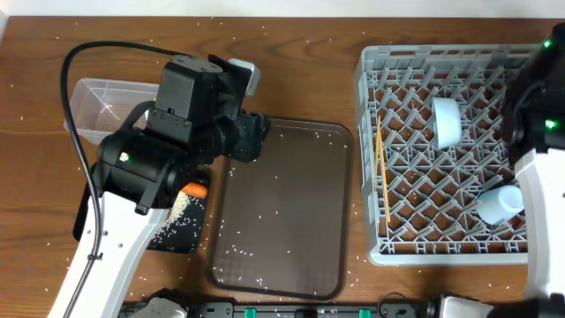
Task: Sort waste into correct bins and load items into the dishwasher rack
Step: 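Stand the dark-blue plate upright in the rack with the right gripper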
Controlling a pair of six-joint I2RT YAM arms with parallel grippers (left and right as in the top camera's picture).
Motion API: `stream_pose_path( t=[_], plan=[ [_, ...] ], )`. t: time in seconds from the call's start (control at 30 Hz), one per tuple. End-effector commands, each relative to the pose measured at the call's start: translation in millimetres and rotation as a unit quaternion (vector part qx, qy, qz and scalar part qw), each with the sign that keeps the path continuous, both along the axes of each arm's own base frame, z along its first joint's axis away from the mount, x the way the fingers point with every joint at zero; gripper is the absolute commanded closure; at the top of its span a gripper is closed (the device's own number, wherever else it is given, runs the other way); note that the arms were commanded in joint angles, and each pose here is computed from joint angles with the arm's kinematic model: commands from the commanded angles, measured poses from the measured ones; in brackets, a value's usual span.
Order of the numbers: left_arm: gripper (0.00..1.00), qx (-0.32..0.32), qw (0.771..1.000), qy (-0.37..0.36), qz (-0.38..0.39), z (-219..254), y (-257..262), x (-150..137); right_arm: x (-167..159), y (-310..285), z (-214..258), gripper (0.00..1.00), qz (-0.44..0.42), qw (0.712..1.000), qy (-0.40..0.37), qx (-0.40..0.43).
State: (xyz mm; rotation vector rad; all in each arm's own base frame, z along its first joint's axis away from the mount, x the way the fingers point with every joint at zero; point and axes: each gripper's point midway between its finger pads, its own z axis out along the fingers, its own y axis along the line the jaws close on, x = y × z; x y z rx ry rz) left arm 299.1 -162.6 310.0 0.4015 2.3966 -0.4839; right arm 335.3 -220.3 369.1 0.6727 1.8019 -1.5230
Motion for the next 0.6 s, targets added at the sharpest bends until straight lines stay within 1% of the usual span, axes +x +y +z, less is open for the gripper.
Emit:
stream_pose_path(
  t=[0.0,0.13,0.23,0.33,0.4,0.57],
  plan=[
    [0.45,-0.001,1.000,-0.007,-0.002,5.0,0.6,-0.2,21.3,-10.3,-13.1,0.99,0.029,0.990,0.137,-0.020],
    [0.46,-0.001,1.000,-0.007,-0.002,5.0,0.6,-0.2,50.0,-16.1,-26.9,0.99,0.058,0.974,0.216,-0.045],
    [0.46,-0.001,1.000,-0.007,-0.002,5.0,0.5,-0.2,72.6,-16.3,-44.1,0.99,0.090,0.953,0.283,-0.062],
    [0.45,-0.001,1.000,-0.006,-0.002,4.8,0.6,-0.4,90.0,-13.7,-66.2,0.99,0.116,0.936,0.327,-0.065],
    [0.46,-0.001,1.000,-0.005,-0.002,4.3,0.9,-0.9,99.7,-12.9,-85.7,0.99,0.127,0.914,0.380,-0.069],
    [0.46,0.000,1.000,-0.002,-0.002,3.4,1.2,-1.7,114.3,-8.2,-116.8,0.99,0.140,0.896,0.416,-0.065]
  ],
)
